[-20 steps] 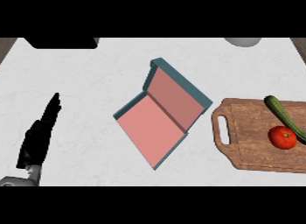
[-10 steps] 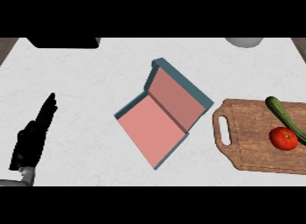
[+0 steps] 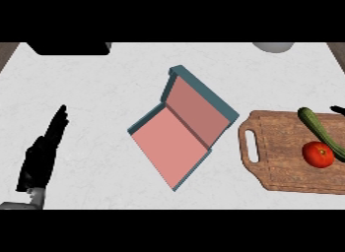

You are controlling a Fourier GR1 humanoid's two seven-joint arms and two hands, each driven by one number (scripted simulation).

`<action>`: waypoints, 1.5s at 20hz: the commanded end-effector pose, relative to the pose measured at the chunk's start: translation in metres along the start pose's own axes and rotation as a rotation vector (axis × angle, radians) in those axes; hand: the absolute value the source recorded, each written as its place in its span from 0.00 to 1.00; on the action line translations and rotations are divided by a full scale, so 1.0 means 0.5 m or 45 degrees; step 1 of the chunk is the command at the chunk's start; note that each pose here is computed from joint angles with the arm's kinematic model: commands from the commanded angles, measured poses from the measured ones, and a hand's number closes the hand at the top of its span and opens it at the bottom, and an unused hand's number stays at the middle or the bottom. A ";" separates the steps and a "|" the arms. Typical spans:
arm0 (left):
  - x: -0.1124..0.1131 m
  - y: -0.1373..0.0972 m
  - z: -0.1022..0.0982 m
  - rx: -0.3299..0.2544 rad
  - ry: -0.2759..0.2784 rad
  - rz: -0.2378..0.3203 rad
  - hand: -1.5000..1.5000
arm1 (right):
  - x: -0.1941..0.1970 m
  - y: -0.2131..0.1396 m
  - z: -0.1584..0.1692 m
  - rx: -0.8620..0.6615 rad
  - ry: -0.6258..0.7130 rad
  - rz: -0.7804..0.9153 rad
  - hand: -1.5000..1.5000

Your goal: Pick the tomato from the cutting board and place it in the cardboard box

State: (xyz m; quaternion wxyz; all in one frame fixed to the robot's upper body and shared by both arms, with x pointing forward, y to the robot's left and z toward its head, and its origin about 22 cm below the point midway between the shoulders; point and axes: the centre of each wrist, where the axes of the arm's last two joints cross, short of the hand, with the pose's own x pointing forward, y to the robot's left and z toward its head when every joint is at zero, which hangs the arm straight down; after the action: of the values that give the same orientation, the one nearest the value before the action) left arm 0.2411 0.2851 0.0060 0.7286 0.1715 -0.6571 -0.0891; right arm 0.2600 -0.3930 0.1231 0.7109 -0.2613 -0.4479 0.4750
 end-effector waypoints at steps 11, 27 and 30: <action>-0.012 0.019 -0.004 -0.007 -0.008 -0.004 0.50 | -0.027 0.090 -0.037 0.030 0.146 0.052 0.00; 0.021 0.038 -0.023 -0.002 -0.015 -0.011 0.50 | -0.033 0.110 -0.072 0.012 0.107 0.020 0.00; -0.032 -0.003 0.022 -0.008 0.001 -0.019 0.50 | -0.008 0.130 -0.083 0.009 0.121 0.013 0.00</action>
State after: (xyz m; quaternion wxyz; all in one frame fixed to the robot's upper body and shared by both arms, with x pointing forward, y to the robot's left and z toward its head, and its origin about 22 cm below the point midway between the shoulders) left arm 0.2396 0.2912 0.0074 0.7269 0.1753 -0.6576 -0.0920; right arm 0.2603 -0.3780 0.0561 0.7273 -0.2822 -0.4132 0.4698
